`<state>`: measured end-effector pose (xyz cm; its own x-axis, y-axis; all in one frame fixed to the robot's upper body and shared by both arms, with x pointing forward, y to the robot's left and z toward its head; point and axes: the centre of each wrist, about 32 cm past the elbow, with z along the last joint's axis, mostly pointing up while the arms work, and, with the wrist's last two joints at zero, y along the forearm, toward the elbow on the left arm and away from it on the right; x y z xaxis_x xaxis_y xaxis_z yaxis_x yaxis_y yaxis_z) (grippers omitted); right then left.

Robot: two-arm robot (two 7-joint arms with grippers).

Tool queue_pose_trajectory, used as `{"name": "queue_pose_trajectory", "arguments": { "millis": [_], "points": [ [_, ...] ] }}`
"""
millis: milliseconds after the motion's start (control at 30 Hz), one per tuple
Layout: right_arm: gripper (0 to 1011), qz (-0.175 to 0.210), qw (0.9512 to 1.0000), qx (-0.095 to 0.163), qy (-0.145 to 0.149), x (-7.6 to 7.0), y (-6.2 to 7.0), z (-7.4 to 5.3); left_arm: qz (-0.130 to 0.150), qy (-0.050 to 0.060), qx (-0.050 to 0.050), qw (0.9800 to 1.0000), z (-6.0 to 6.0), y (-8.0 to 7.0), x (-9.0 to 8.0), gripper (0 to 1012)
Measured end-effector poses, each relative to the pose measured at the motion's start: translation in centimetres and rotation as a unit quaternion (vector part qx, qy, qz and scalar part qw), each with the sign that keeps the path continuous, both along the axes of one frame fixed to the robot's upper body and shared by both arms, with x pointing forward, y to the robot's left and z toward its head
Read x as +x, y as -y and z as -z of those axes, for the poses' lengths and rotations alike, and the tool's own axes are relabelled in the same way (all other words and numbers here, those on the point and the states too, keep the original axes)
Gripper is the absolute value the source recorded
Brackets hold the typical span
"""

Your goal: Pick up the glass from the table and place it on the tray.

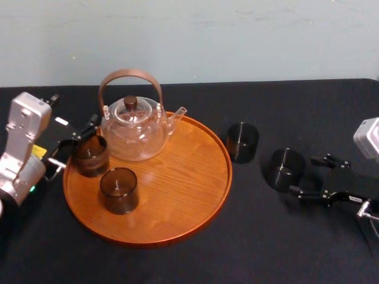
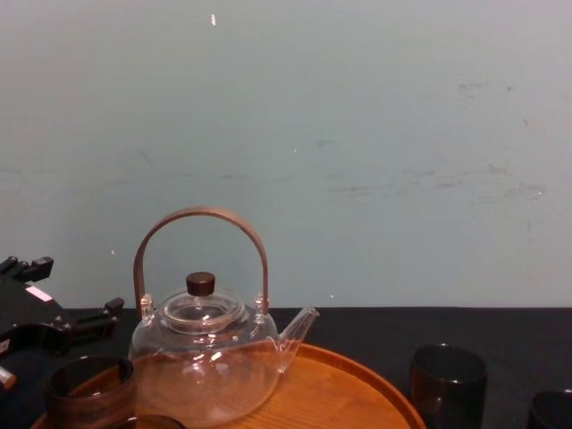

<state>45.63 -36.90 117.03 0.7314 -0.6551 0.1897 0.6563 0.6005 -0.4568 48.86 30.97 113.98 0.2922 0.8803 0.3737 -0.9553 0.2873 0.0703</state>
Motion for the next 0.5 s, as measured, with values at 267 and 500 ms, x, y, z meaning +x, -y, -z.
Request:
{"name": "queue_pose_trajectory", "arguments": {
  "millis": [267, 500],
  "points": [
    [1002, 0.008, 0.9999, 0.005, -0.011, 0.32, -0.04, 0.40, 0.000, 0.000, 0.000, 1.0000, 0.00, 0.00, 0.00, 1001],
    [1002, 0.017, 0.9994, 0.021, -0.022, 0.86, -0.25, 0.82, 0.000, 0.000, 0.000, 1.0000, 0.00, 0.00, 0.00, 1001]
  ]
}}
